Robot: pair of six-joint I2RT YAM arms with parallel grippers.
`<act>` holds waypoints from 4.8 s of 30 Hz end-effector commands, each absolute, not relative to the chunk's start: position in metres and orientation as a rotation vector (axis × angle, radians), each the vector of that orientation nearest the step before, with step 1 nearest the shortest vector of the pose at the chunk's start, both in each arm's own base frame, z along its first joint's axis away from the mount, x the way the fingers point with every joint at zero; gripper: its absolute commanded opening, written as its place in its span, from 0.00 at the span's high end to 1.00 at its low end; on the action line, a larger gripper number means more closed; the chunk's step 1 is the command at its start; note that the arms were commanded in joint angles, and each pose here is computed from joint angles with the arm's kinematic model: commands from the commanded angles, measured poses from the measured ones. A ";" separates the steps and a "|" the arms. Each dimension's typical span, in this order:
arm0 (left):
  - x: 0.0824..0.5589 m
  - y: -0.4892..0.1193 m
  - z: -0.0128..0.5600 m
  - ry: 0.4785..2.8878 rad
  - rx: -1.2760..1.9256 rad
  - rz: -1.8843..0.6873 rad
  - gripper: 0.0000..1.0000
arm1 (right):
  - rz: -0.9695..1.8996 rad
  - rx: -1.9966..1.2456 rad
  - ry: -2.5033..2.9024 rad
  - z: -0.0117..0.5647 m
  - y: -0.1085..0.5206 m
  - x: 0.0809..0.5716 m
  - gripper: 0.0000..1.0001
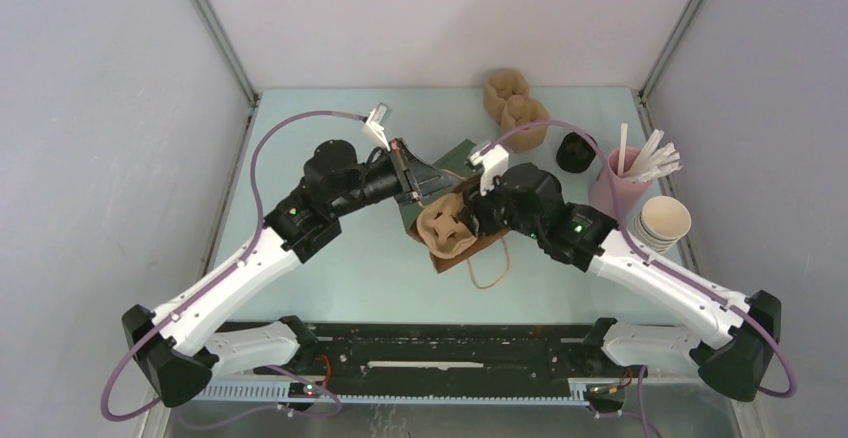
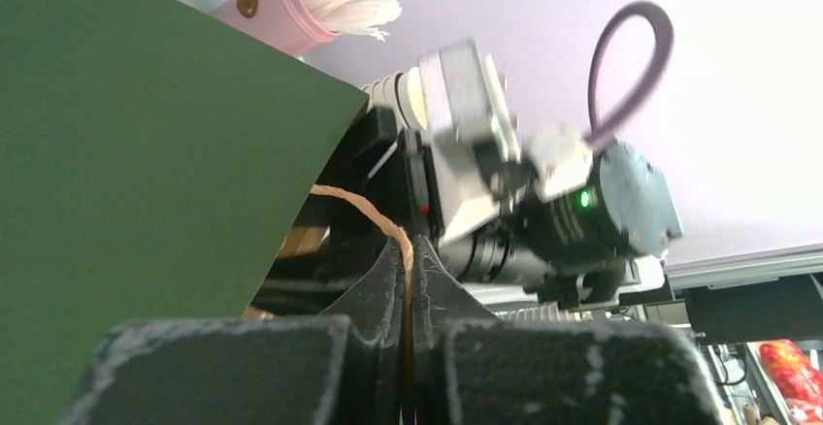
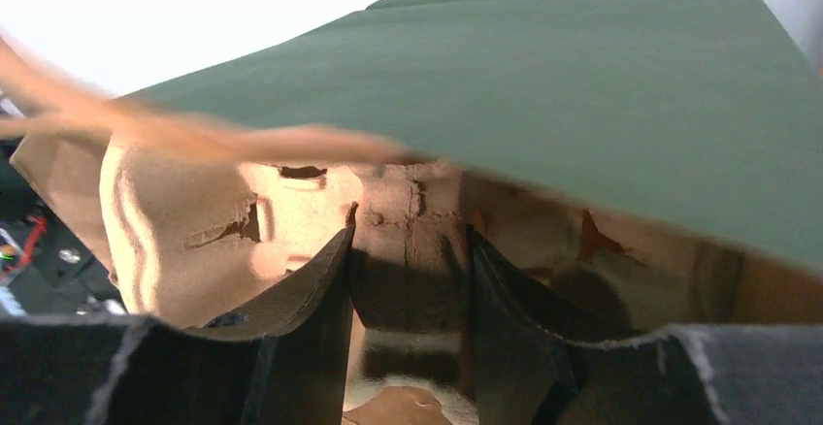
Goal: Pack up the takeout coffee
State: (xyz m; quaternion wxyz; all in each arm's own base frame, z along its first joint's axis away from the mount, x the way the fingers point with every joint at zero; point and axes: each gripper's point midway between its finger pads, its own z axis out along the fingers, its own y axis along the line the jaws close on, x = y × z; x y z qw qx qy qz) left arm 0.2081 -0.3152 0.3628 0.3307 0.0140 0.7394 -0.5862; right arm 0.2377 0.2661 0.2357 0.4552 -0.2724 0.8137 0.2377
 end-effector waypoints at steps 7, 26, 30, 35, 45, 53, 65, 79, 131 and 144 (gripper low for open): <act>0.203 -0.321 0.404 1.826 0.052 -1.660 1.00 | 0.404 -0.767 1.851 0.254 0.273 0.264 0.67; 0.196 -0.319 0.384 1.900 0.157 -1.593 1.00 | 0.747 -0.422 2.001 0.252 0.247 0.271 0.69; 0.189 -0.323 0.385 1.912 0.211 -1.629 1.00 | 0.715 -0.425 2.019 0.244 0.248 0.274 0.69; 0.189 -0.322 0.392 1.895 0.191 -1.647 1.00 | 0.619 -0.515 1.998 0.236 0.257 0.272 0.70; 0.186 -0.326 0.420 1.753 -0.078 -1.985 1.00 | 0.386 -0.820 1.642 0.267 0.280 0.257 0.66; 0.174 -0.324 0.439 1.665 -0.222 -2.212 1.00 | 0.467 -0.898 1.561 0.303 0.264 0.209 0.62; 0.171 -0.324 0.418 1.678 -0.374 -2.304 1.00 | 0.394 -1.126 1.718 0.281 0.248 0.166 0.60; 0.213 -0.285 0.345 1.743 -0.550 -2.054 1.00 | 0.274 -1.447 1.747 0.229 0.286 0.182 0.48; 0.207 -0.201 0.308 2.041 0.149 -0.648 0.45 | 0.489 -1.085 2.084 0.223 0.321 0.230 0.39; 0.202 -0.225 0.297 2.073 0.229 -0.653 0.49 | 0.447 -1.111 2.106 0.205 0.316 0.234 0.39</act>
